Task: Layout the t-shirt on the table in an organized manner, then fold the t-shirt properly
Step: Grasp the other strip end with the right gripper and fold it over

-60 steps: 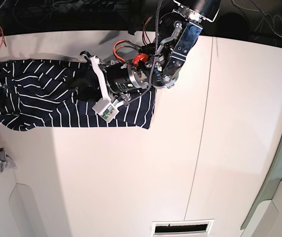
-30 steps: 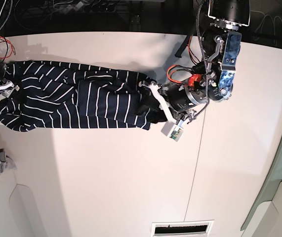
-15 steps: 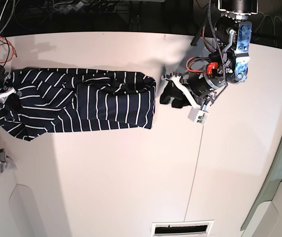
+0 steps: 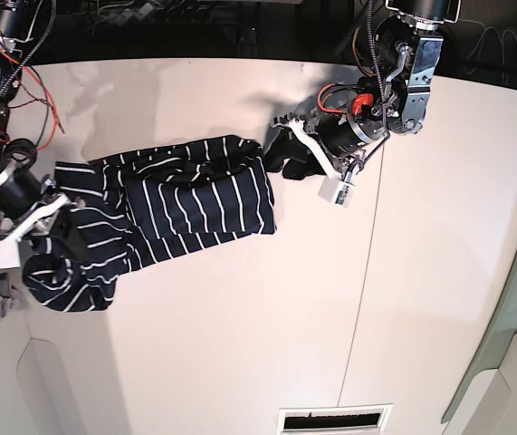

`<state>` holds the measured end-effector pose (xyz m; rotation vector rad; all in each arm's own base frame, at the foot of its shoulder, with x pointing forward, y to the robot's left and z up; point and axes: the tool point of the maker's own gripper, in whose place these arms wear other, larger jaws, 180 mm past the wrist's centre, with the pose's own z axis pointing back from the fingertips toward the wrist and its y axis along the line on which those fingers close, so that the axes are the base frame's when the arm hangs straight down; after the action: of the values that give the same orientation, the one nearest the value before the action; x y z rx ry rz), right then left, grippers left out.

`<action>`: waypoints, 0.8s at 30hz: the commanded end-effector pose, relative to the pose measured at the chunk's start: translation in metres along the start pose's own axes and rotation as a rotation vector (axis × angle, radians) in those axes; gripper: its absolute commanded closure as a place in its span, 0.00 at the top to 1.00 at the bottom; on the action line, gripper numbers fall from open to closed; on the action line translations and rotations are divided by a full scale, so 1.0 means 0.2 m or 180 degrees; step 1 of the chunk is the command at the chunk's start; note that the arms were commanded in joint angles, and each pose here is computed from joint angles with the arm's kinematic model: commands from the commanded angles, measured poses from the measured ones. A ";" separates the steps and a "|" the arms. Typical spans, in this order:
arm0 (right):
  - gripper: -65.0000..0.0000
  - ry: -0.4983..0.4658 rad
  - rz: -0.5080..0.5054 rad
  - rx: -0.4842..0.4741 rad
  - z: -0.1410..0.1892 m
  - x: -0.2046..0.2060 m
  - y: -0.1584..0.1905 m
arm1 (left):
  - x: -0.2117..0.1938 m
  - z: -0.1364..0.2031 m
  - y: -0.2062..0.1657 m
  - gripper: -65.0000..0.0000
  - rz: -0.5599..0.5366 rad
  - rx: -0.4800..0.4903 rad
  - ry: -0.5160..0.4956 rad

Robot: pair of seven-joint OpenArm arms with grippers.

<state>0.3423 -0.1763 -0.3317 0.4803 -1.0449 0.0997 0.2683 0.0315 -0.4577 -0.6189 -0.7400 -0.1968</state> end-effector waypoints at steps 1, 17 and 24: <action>0.00 -0.0095 0.0099 0.0142 -0.04 0.05 0.08 | 0.01 0.00 0.00 0.47 -0.0036 0.0010 0.0027; 0.61 0.0845 0.0962 0.1323 -0.28 -0.47 0.96 | 0.00 0.00 0.01 0.47 -0.0064 0.0026 0.0049; 0.61 0.0479 0.0970 0.1332 -0.28 -0.30 1.00 | 0.07 0.03 0.05 0.47 -0.0095 0.0078 -0.0059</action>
<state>0.2870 0.0326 -0.3564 0.6532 -0.8811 0.6247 0.2716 0.0405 -0.4551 -0.5950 -0.7451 -0.2000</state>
